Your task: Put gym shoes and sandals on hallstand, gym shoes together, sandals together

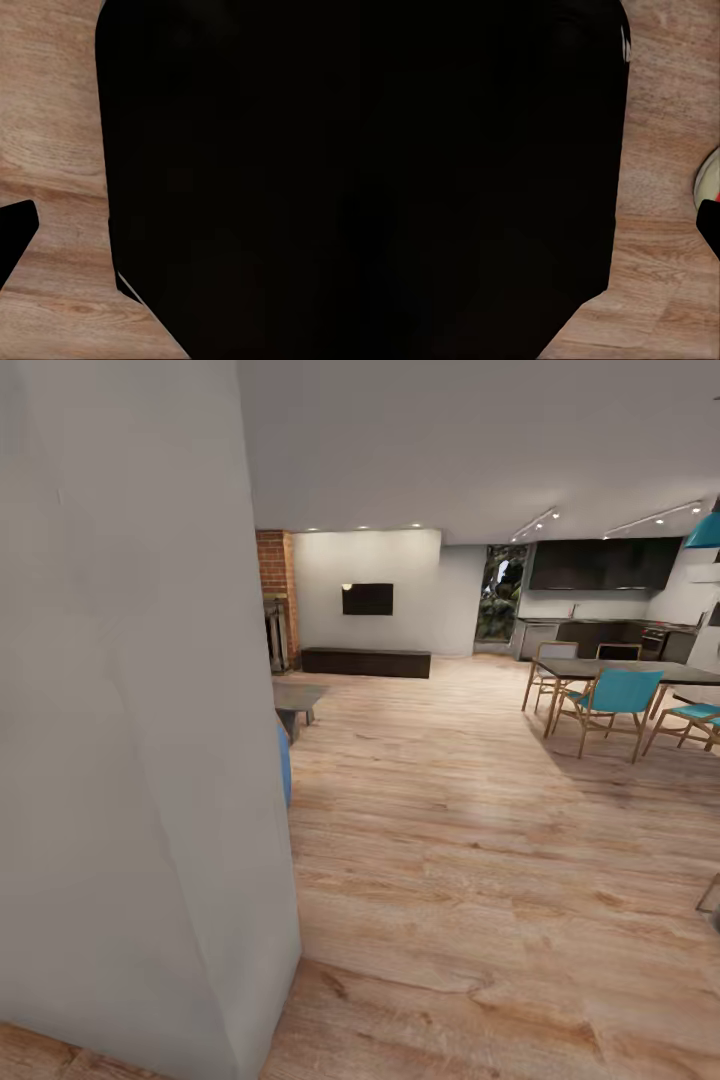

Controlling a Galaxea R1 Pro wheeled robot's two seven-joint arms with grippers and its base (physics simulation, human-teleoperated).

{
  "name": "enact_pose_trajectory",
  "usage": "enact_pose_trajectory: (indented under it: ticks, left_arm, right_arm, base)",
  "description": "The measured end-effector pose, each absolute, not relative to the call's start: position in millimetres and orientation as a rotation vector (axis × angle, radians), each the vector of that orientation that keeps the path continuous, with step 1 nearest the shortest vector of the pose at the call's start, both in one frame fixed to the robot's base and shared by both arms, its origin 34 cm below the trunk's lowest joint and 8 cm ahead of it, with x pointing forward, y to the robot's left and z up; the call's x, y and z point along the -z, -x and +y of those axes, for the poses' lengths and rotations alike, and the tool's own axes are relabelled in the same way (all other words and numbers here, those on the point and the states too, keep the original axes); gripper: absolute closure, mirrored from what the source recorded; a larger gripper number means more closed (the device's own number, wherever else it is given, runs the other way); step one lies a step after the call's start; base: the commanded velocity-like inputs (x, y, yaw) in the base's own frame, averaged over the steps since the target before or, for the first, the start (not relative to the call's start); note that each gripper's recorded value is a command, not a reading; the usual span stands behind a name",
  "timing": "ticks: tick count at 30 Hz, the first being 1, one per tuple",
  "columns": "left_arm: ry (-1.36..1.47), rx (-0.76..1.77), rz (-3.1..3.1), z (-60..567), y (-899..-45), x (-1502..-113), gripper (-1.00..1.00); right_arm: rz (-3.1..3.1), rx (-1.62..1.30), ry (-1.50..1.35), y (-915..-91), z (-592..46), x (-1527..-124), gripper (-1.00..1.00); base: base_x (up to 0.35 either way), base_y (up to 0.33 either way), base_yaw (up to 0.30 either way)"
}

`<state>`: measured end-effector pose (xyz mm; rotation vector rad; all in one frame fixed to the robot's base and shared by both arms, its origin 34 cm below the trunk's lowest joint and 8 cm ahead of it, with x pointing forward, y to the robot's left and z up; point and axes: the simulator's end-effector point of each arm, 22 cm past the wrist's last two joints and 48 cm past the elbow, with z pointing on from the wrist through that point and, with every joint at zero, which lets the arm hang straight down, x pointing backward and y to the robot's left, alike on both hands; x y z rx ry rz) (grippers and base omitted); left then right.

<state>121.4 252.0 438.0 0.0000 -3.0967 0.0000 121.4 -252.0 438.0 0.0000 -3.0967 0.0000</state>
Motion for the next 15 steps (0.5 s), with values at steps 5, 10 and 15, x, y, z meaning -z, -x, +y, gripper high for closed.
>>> enact_pose_trajectory:
  ticks: [5,10,15]
  left_arm:
    - [0.002,-0.007,-3.099,249,-122,-438,-1.00]
    - [0.000,-0.007,-3.098,249,-122,-438,-1.00]
    - [-0.003,-0.007,-3.099,249,-122,-438,-1.00]
  right_arm:
    - [-3.124,0.022,-0.002,-138,-238,-438,-1.00]
    - [-3.125,0.024,-0.002,-139,-238,-438,-1.00]
    - [-3.154,0.047,-0.001,-156,-227,-438,-1.00]
  base:
    - [0.000,0.000,0.000]
    - [0.000,0.000,0.000]
    - [0.000,0.000,0.000]
